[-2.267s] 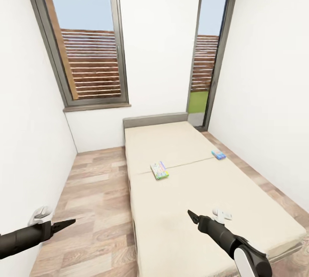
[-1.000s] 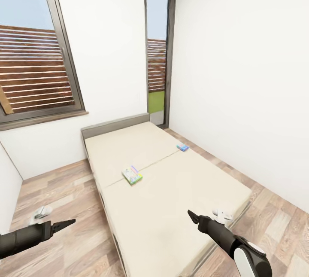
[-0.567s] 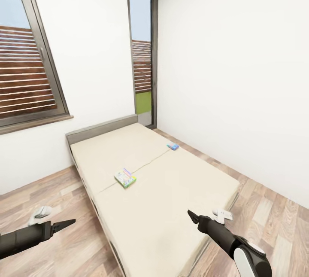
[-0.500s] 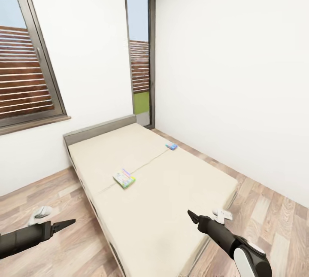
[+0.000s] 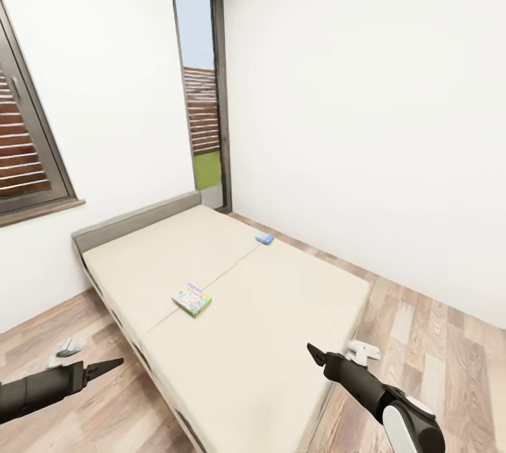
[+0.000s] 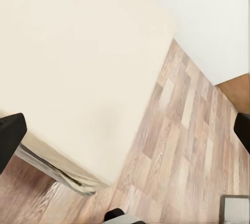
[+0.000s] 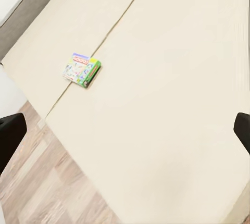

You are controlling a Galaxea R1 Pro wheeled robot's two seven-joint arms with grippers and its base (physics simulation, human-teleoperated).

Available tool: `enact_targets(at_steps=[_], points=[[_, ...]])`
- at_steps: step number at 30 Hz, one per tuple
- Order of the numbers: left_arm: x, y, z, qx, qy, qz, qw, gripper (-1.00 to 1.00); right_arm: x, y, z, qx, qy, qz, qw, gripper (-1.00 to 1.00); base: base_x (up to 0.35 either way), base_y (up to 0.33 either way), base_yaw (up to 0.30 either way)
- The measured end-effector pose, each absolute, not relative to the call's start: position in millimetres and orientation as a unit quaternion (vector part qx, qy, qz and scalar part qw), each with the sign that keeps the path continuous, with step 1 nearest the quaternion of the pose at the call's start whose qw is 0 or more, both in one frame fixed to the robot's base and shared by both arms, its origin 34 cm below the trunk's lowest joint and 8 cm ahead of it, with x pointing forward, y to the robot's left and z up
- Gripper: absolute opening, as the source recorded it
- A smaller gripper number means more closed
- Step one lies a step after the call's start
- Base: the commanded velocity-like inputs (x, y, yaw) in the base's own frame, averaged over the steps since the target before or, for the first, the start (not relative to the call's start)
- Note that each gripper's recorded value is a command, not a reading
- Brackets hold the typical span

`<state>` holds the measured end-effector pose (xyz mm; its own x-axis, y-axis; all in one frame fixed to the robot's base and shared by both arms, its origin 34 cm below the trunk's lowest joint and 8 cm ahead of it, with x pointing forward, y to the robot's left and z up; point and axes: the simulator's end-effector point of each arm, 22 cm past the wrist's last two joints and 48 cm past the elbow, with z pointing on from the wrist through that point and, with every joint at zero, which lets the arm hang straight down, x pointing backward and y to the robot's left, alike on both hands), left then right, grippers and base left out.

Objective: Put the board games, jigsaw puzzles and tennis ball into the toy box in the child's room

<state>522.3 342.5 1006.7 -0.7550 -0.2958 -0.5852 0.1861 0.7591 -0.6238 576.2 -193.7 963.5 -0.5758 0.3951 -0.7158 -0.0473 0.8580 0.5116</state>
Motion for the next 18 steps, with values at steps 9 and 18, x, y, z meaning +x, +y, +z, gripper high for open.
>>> enact_targets(at_steps=[9,18], points=[[522.0,342.5,1008.1,-0.031,0.870,-0.346,0.350,1.00,576.4,-193.8,965.4,0.101,0.852,0.247,0.451,1.00,0.003,0.276,-0.278],[522.0,342.6,1009.9,-0.030,0.869,-0.346,0.352,1.00,576.2,-193.8,967.0,0.101,0.851,0.247,0.452,1.00,0.086,0.218,-0.278]])
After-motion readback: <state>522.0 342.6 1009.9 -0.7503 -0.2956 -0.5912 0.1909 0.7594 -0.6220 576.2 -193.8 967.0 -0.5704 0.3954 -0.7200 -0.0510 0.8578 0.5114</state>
